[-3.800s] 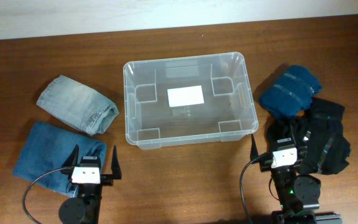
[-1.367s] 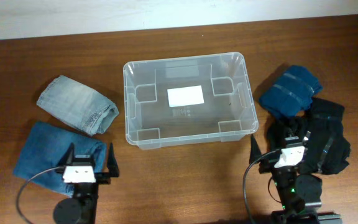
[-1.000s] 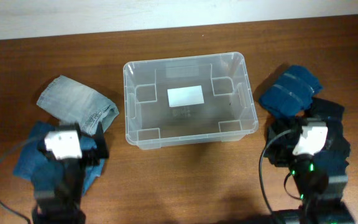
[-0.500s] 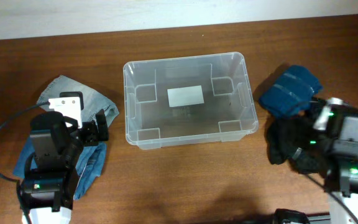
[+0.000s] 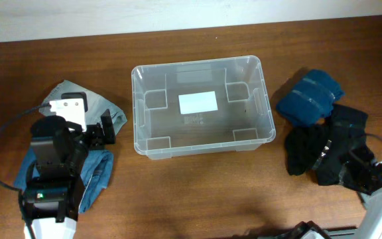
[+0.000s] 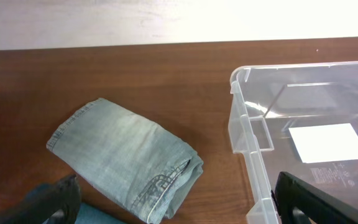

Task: Pack container
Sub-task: 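Grasp the folded black shirt with the right gripper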

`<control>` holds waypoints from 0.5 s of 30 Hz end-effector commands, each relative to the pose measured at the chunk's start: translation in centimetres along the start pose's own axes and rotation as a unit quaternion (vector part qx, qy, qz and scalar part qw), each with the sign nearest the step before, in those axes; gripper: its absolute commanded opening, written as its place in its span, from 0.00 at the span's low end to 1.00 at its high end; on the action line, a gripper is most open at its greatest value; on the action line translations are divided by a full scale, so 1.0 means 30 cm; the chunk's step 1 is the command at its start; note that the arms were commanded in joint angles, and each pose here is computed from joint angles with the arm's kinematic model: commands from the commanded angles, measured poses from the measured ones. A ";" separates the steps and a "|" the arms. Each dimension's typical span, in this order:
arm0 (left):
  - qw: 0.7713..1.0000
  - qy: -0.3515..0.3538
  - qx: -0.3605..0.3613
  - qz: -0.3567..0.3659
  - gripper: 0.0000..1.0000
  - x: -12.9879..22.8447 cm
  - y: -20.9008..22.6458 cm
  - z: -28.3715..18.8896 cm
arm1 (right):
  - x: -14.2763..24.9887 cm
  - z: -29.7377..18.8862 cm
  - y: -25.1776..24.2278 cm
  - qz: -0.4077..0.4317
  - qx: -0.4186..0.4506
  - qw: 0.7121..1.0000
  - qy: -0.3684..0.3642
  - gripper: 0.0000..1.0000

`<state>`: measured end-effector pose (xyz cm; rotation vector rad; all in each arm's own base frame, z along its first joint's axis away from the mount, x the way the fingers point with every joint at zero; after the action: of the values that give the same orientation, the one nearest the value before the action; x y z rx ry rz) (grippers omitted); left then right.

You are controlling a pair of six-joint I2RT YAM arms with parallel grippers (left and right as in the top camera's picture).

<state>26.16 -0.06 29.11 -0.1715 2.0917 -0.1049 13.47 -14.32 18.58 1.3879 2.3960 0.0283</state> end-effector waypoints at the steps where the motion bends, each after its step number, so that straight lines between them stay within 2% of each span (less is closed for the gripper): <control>1: 1.000 -0.004 0.009 -0.004 0.99 -0.023 -0.011 0.003 | 0.038 0.070 -0.026 0.023 -0.050 0.998 0.033 0.98; 6: 1.000 0.004 0.008 -0.005 0.99 -0.017 -0.010 0.021 | 0.056 0.162 -0.069 0.037 -0.079 0.996 0.017 0.98; 15: 1.000 0.008 0.008 -0.004 0.99 -0.015 -0.010 0.039 | 0.090 0.312 -0.054 0.007 -0.169 0.985 -0.042 0.98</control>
<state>27.13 -0.06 28.05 -0.1746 2.1294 -0.1023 13.99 -15.51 10.01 1.2493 2.1882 0.2499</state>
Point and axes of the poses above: each gripper's point midway between its finger pads, its own z axis out along the fingers, its own y axis along the line the jaws close on, x = y × z, the point moved 8 cm from there along -z, back along the fingers, and after that the axes turned 11 degrees about -z, right-handed, at the moved point
